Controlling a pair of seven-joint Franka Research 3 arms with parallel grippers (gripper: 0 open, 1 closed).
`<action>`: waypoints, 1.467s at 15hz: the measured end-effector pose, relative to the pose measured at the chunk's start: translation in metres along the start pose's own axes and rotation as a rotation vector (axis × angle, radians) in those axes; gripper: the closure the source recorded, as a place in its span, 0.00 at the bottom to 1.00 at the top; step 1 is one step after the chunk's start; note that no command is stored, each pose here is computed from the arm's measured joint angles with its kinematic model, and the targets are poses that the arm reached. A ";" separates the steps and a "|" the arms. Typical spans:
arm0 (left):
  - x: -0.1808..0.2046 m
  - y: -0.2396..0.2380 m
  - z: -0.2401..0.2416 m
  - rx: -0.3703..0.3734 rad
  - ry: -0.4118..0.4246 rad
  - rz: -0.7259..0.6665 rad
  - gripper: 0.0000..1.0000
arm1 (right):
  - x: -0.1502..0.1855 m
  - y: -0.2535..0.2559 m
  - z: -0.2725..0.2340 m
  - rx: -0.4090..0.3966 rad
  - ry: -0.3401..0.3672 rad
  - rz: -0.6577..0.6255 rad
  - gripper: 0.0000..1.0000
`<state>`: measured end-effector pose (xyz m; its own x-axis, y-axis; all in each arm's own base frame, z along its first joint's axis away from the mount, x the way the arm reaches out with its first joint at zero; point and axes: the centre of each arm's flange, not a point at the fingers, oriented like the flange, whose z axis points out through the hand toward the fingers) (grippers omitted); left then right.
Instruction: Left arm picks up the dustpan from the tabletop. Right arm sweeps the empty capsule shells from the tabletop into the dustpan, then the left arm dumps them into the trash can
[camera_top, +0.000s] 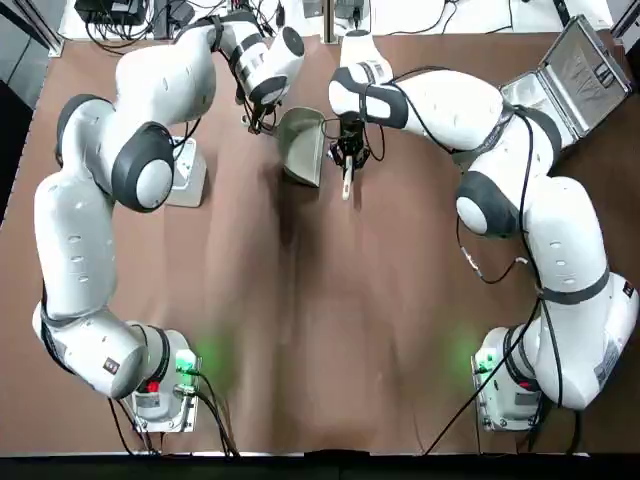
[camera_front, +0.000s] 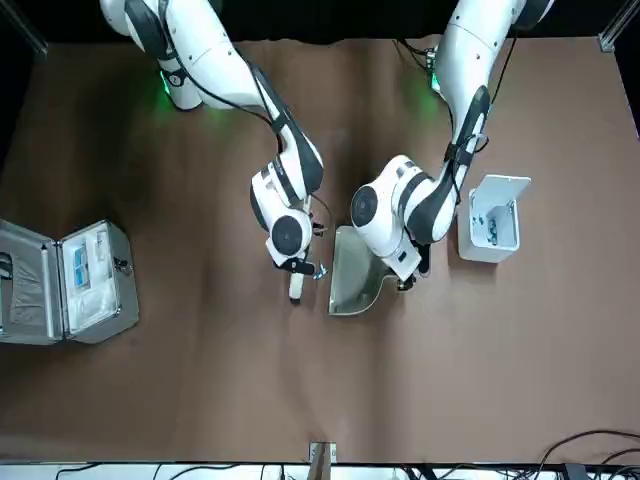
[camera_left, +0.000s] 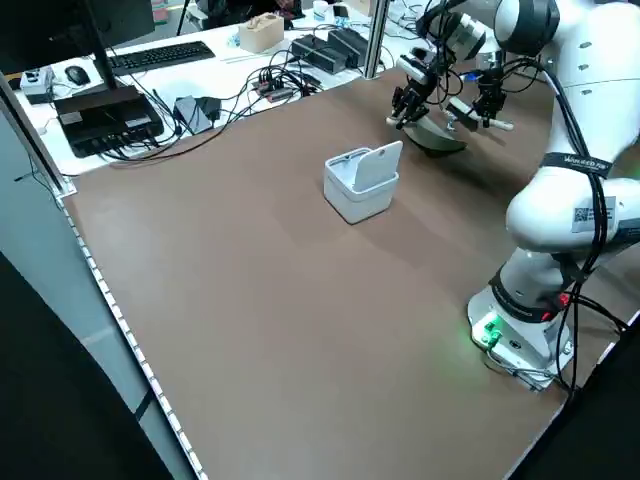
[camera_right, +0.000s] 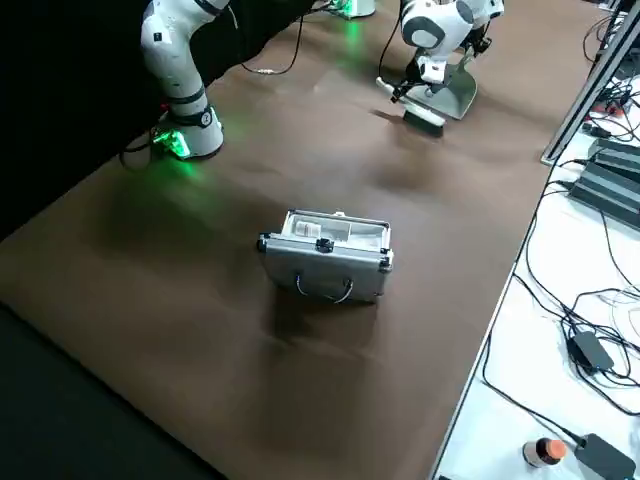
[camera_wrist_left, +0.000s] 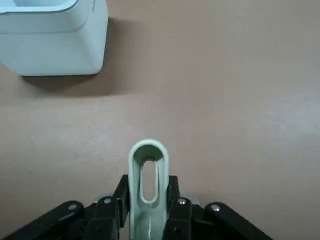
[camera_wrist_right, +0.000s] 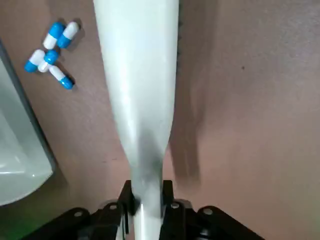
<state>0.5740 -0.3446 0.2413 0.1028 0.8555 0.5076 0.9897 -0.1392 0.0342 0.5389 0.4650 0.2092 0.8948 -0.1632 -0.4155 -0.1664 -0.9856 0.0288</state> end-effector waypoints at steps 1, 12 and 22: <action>0.000 0.000 0.000 -0.003 0.003 -0.003 0.67 | 0.000 -0.003 0.001 0.002 0.002 0.000 0.74; -0.002 -0.001 0.002 -0.006 0.013 -0.001 0.67 | -0.017 -0.038 0.018 0.046 0.037 -0.014 0.74; -0.003 -0.001 0.002 -0.006 0.013 -0.001 0.67 | -0.020 -0.054 0.030 0.100 0.002 -0.009 0.74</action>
<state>0.5731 -0.3458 0.2383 0.1006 0.8489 0.5189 0.9891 -0.1417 0.0401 0.5177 0.5232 0.1883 0.8974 -0.1544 -0.4133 -0.1985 -0.9779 -0.0655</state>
